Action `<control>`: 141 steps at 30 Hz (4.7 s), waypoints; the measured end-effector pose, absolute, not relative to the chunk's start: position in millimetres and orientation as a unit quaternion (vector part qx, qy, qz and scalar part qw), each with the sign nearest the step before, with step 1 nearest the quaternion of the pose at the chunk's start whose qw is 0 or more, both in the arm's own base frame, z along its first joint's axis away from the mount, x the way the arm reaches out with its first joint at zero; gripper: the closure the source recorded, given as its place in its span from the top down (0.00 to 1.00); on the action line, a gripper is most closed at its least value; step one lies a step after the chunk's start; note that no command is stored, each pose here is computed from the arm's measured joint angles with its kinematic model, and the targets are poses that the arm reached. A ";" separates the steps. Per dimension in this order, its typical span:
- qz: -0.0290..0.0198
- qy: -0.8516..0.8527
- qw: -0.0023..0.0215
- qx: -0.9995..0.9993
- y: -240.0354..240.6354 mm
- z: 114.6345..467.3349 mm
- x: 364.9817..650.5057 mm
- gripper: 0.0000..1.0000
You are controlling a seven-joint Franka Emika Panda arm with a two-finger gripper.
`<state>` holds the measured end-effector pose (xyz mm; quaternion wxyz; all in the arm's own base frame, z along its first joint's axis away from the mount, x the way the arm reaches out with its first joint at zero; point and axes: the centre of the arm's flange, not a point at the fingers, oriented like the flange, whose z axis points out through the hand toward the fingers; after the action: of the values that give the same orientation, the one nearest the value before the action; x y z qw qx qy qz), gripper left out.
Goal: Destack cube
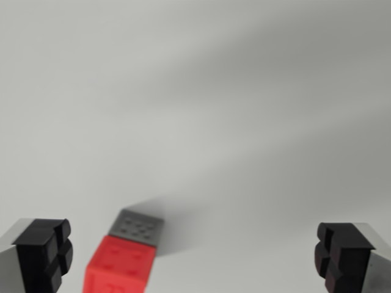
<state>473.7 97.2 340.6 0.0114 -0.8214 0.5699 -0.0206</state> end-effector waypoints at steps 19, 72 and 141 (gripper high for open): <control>-0.013 0.614 0.005 -0.790 149.0 299.1 433.6 1.00; 0.002 0.672 -0.001 -0.740 218.3 168.5 379.5 0.00; 0.000 0.663 -0.001 -0.749 205.3 229.9 386.3 0.00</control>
<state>386.3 205.3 229.9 -0.0011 -0.7485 0.6631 -0.0004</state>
